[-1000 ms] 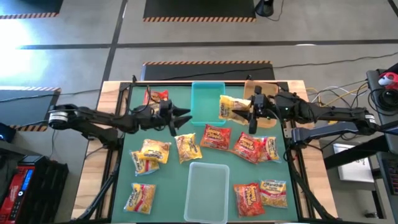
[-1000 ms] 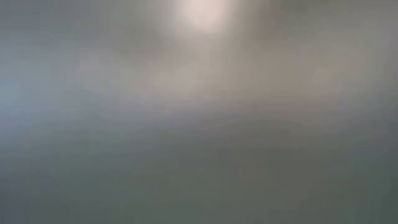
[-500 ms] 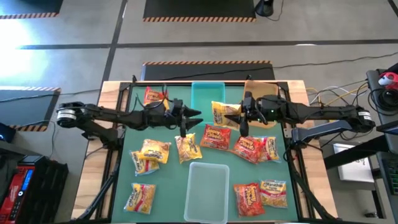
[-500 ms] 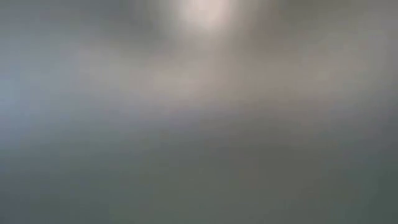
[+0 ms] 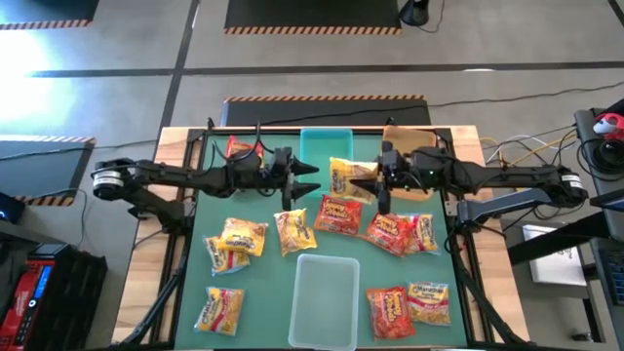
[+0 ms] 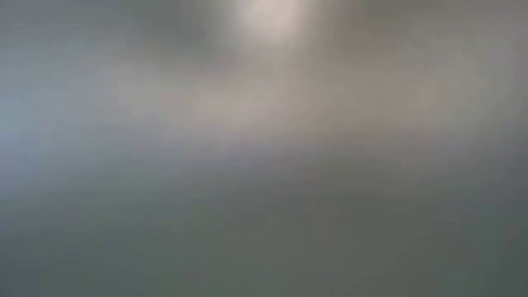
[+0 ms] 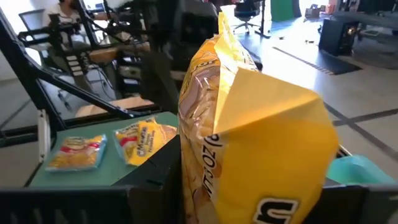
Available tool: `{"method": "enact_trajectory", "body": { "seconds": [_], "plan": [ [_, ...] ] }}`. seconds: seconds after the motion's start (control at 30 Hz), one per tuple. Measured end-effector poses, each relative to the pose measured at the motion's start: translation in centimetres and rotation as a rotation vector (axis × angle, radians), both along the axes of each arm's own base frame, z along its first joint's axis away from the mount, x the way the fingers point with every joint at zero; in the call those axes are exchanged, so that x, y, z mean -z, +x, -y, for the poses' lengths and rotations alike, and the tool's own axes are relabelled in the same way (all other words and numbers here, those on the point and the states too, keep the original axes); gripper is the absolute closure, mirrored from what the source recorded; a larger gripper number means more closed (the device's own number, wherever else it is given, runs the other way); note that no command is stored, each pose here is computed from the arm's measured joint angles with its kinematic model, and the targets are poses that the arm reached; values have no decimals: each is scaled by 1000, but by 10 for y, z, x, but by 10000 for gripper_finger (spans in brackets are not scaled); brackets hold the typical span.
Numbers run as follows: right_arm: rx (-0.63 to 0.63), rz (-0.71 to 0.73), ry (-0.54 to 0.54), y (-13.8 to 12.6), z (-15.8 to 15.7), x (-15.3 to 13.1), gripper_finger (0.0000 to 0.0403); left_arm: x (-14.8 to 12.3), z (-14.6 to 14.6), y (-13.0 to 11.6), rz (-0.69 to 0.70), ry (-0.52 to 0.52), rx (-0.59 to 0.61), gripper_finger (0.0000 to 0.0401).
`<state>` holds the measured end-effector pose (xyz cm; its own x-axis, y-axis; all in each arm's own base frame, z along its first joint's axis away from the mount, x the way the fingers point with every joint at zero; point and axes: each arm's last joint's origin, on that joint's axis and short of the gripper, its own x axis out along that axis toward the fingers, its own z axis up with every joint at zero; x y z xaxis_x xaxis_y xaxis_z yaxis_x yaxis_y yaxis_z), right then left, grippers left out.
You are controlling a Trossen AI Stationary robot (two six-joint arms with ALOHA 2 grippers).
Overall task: Sort Maruchan noodles
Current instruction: Put the yellow noodle pack into the orange bin
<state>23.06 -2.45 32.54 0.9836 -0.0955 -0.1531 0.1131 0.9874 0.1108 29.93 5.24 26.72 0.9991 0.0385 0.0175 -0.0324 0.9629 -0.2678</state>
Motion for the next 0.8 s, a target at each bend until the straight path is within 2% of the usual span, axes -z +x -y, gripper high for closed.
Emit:
{"method": "enact_trajectory", "body": {
  "seconds": [0.37, 0.8],
  "plan": [
    [-7, 113, -113, 12, 1, -6, 271, -9, 0, 4, 35, 64, 25, 156],
    [-5, 173, -150, 34, 4, 2, 271, -10, 0, 4, 44, 63, 31, 156]
  ]
}}
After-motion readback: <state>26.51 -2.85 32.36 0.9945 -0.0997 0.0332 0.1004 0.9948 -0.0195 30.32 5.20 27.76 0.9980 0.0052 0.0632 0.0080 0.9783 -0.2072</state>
